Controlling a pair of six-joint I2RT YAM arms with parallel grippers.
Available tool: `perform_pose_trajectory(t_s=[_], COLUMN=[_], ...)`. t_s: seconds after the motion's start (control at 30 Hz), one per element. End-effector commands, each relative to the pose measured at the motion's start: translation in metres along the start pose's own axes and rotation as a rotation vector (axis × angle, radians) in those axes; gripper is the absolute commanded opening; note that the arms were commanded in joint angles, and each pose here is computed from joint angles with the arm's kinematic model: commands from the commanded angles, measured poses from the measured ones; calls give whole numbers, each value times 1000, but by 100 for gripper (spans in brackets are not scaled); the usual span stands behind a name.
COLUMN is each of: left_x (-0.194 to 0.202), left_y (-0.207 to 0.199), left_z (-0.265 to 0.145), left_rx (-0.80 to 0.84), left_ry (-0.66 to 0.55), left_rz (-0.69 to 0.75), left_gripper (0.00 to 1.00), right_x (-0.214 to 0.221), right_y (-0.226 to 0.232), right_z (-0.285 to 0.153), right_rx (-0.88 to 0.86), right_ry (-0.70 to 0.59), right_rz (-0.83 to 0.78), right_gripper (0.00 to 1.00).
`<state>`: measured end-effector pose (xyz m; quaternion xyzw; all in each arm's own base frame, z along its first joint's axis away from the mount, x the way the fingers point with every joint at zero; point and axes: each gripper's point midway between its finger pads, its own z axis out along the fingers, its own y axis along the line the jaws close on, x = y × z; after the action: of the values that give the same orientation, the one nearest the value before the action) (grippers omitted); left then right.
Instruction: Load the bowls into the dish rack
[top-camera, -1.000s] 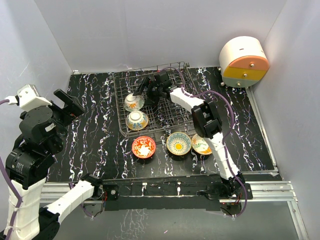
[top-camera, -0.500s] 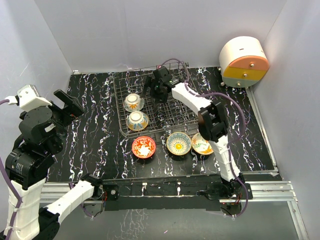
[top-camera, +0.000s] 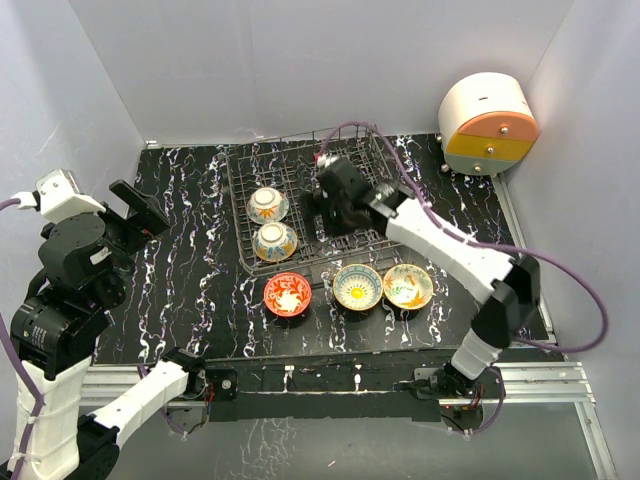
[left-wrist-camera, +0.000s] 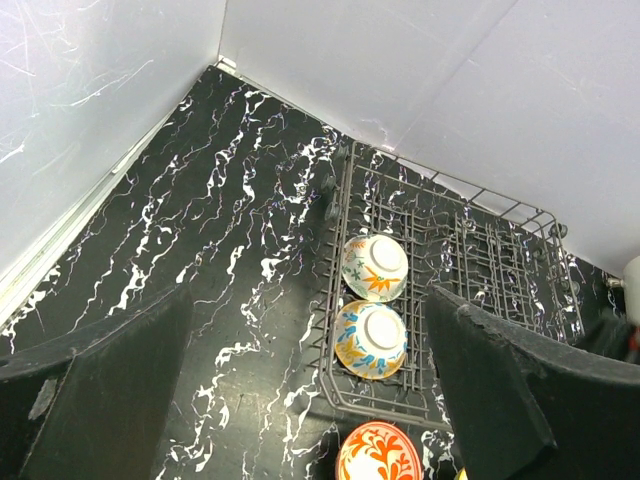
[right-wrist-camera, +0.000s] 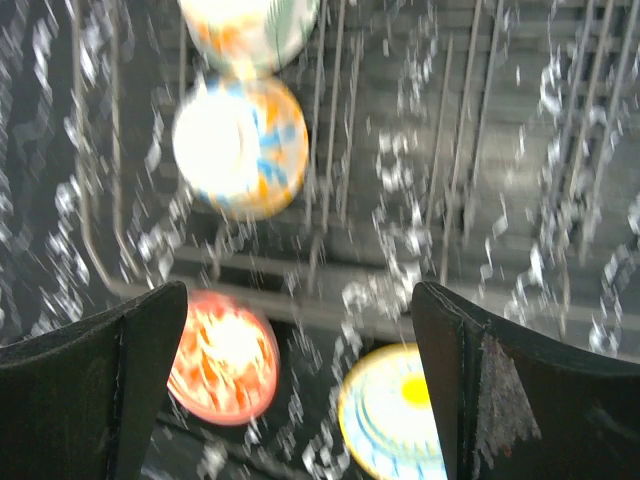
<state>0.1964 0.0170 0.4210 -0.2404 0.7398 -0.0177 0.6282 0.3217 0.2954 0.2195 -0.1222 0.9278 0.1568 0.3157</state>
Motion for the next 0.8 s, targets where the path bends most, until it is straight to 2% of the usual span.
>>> perform_pose_trajectory(t_s=[0.0, 0.13, 0.27, 0.5, 0.63, 0.77], left_x=[2, 7, 7, -5, -12, -16], left_y=[-6, -16, -23, -16, -11, -5], left_z=[3, 10, 13, 4, -3, -9], left_rx=[16, 32, 50, 35, 23, 10], left_ry=[17, 38, 43, 9, -6, -12], left_rz=[9, 23, 9, -59, -85, -103], left_gripper=[97, 97, 97, 97, 97, 97], right_x=[71, 96, 115, 137, 155, 166], right_y=[-16, 28, 77, 149, 170, 172], right_z=[-44, -64, -61, -33, -10, 16], right_rx=[84, -90, -283, -436, -491, -455], right_ry=[120, 87, 127, 120, 154, 180], right_rz=[-168, -326, -428, -580, -639, -651], right_gripper=[98, 98, 93, 91, 87, 84])
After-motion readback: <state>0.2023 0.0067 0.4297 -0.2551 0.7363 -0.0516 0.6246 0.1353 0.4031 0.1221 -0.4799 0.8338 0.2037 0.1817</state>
